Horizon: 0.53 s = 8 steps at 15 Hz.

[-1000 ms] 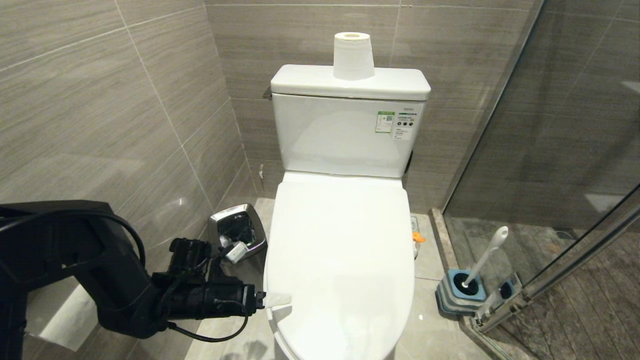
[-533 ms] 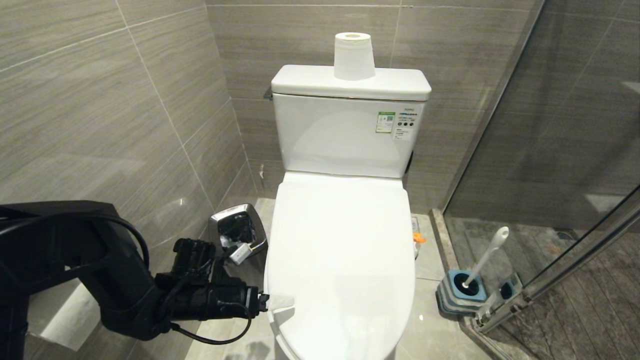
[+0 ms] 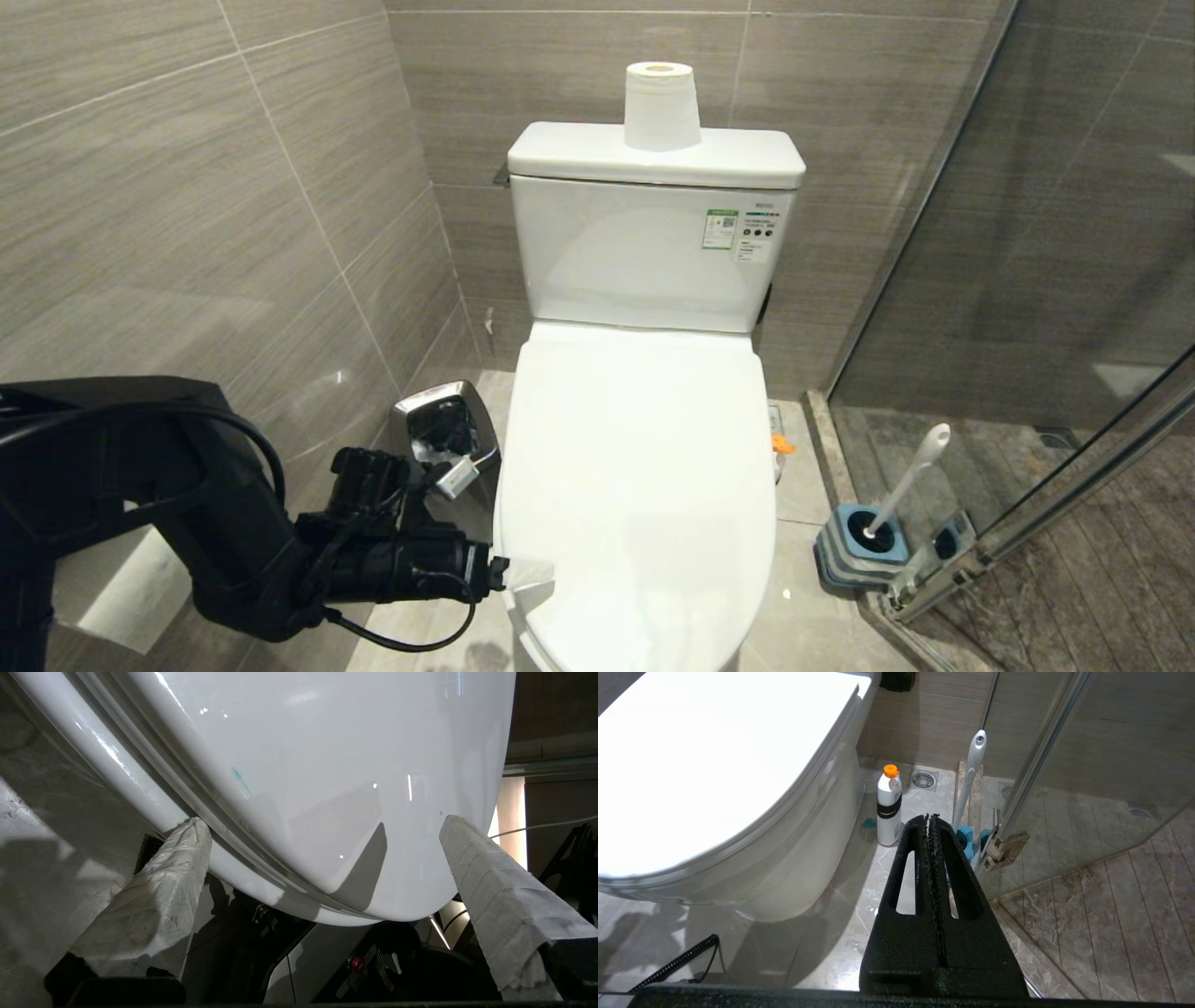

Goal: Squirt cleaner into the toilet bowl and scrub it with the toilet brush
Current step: Use the left hand to lift the toilet lid slightly

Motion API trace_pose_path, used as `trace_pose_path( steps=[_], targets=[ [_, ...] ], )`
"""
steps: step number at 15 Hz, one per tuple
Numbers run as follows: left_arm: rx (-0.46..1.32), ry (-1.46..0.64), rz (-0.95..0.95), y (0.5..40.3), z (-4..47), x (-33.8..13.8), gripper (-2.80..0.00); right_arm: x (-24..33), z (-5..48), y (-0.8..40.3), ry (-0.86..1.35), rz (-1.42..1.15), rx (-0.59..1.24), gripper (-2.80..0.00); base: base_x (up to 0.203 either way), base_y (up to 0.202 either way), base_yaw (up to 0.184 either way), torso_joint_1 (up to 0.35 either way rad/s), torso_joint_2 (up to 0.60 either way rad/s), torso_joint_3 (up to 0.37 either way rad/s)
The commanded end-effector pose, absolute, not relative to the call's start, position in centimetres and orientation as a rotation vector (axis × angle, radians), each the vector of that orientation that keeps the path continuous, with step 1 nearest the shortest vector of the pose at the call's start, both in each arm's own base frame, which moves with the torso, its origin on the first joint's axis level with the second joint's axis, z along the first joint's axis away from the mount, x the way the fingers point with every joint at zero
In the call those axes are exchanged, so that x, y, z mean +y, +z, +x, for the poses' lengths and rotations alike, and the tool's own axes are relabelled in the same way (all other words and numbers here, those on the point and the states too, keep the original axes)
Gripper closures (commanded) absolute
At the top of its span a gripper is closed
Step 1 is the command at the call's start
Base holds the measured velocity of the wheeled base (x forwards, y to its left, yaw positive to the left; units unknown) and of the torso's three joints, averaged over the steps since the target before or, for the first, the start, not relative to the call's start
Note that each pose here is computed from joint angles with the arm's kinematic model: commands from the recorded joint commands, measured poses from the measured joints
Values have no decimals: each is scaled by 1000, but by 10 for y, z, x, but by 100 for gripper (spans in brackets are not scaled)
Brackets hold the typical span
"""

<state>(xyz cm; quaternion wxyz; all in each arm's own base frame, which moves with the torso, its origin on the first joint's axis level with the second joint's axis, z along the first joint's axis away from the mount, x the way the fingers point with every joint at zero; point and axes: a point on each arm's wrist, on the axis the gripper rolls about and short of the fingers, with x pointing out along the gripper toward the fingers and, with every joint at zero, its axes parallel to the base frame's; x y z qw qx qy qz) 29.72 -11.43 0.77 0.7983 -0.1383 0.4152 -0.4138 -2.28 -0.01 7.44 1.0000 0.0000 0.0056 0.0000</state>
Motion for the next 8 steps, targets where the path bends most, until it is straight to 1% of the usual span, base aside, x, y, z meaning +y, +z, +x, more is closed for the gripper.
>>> trace_pose_path(
  steps=[1, 8],
  targets=[
    [891, -903, -303, 8, 297, -114, -280, 0, -23, 74, 0, 0, 11, 0, 0, 0, 0, 0, 0, 0],
    [872, -920, -332, 14, 299, -108, -280, 0, -23, 74, 0, 0, 11, 0, 0, 0, 0, 0, 0, 0]
  ],
)
